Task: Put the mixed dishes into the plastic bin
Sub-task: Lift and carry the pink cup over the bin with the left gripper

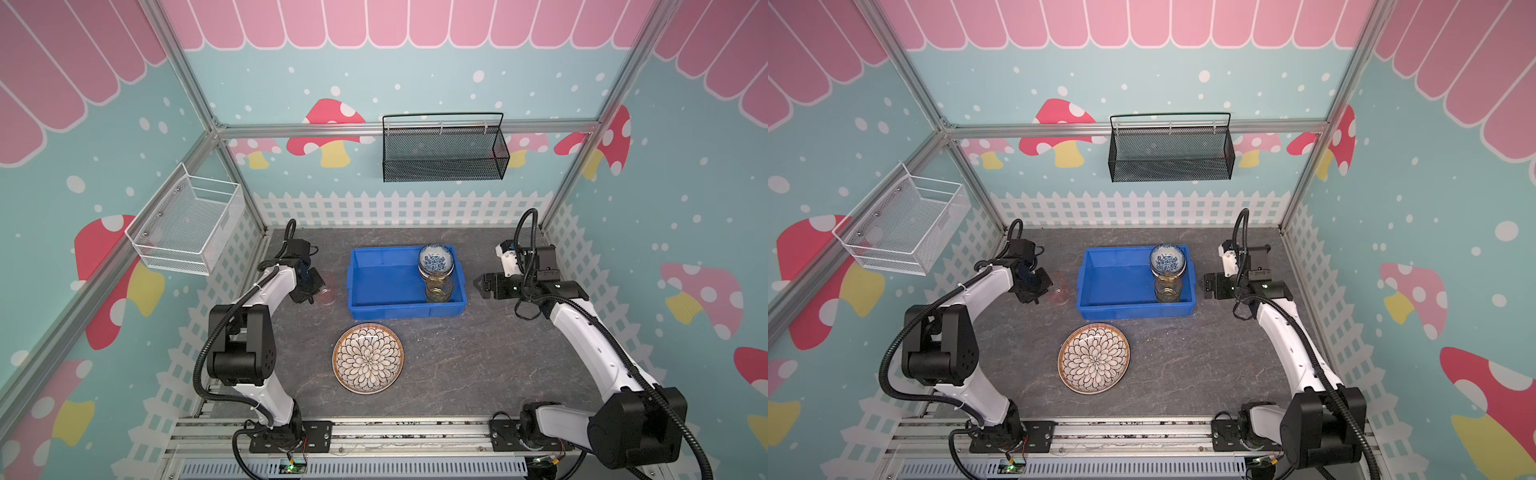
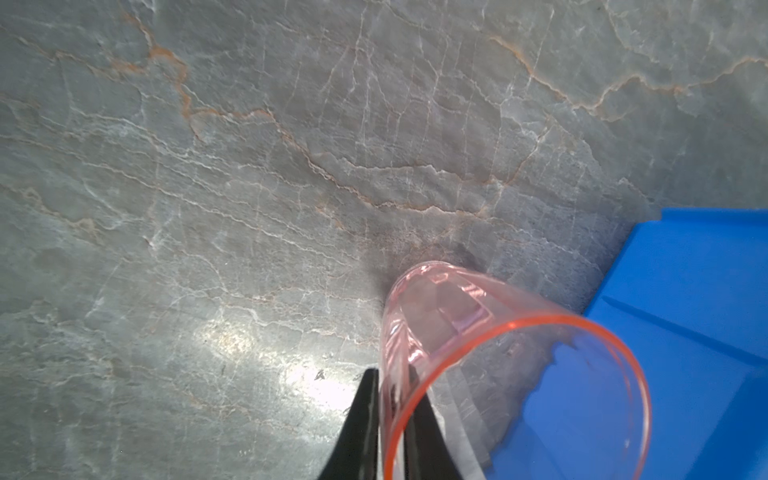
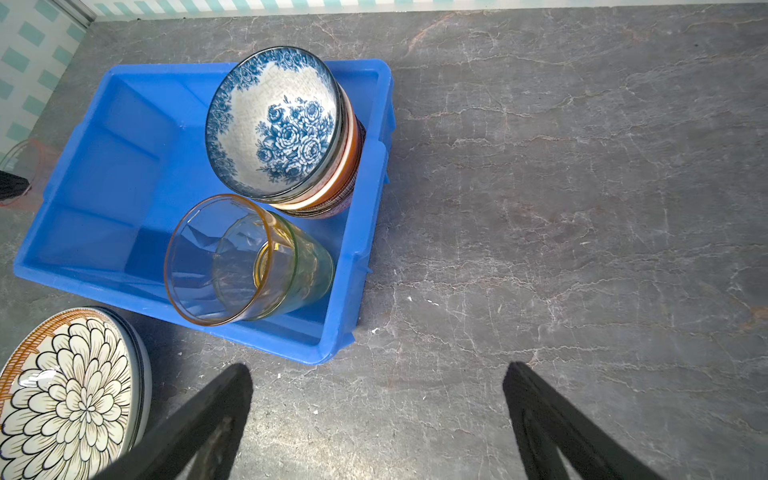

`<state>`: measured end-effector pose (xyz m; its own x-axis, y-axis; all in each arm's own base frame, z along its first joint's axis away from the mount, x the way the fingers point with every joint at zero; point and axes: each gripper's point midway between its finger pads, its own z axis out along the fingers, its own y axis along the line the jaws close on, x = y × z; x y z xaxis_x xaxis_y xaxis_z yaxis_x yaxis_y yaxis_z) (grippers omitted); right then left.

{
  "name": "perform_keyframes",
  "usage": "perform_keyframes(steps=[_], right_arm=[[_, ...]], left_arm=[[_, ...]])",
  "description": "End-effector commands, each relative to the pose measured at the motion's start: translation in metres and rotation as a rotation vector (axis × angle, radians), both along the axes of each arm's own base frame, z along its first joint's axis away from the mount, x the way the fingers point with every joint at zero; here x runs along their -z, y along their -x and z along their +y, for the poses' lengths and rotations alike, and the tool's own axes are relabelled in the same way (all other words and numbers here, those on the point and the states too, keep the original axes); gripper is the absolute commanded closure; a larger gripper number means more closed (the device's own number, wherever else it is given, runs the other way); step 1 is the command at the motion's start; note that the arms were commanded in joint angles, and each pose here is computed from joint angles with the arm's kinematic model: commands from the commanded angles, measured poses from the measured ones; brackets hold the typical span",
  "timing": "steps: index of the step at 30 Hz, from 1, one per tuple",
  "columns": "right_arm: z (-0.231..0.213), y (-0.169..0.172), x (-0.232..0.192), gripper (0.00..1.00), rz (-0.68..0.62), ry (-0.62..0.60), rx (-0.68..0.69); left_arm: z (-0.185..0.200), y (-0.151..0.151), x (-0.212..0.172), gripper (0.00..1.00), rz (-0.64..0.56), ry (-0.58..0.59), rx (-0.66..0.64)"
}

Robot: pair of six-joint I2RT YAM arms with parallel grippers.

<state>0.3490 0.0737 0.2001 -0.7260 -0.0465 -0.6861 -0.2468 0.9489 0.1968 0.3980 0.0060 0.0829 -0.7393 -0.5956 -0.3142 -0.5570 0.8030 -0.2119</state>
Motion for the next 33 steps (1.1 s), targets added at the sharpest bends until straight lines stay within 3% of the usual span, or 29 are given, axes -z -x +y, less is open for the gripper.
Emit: perform_keyframes(steps=[1,4,11,21,27,33], right_arm=[[-0.003,0.006,-0.003,0.02,0.002,0.007,-0.004],[0.000,0.004,-0.006,0.02,-0.002,-0.007,-0.014],[0.004,0.002,-0.013,0.02,-0.015,-0.023,-0.031],[0.014,0.010,-0.023,0.02,-0.006,-0.074,-0.070],[0.017,0.012,-0.027,0.02,-0.001,-0.101,-0.076],[0.025,0.015,-0.035,0.02,-0.002,-0.152,-0.107]], left_arm=[[0.000,0.003,-0.005,0.94,0.004,-0.041,0.015],[-0.005,0.005,-0.012,1.00,0.003,-0.056,0.038],[-0.013,0.017,-0.045,1.00,0.002,-0.143,0.112],[-0.046,0.037,-0.126,1.00,-0.074,-0.212,0.277],[-0.103,0.035,-0.173,1.00,-0.154,-0.220,0.442],[-0.195,0.030,-0.200,1.00,-0.246,-0.180,0.641]])
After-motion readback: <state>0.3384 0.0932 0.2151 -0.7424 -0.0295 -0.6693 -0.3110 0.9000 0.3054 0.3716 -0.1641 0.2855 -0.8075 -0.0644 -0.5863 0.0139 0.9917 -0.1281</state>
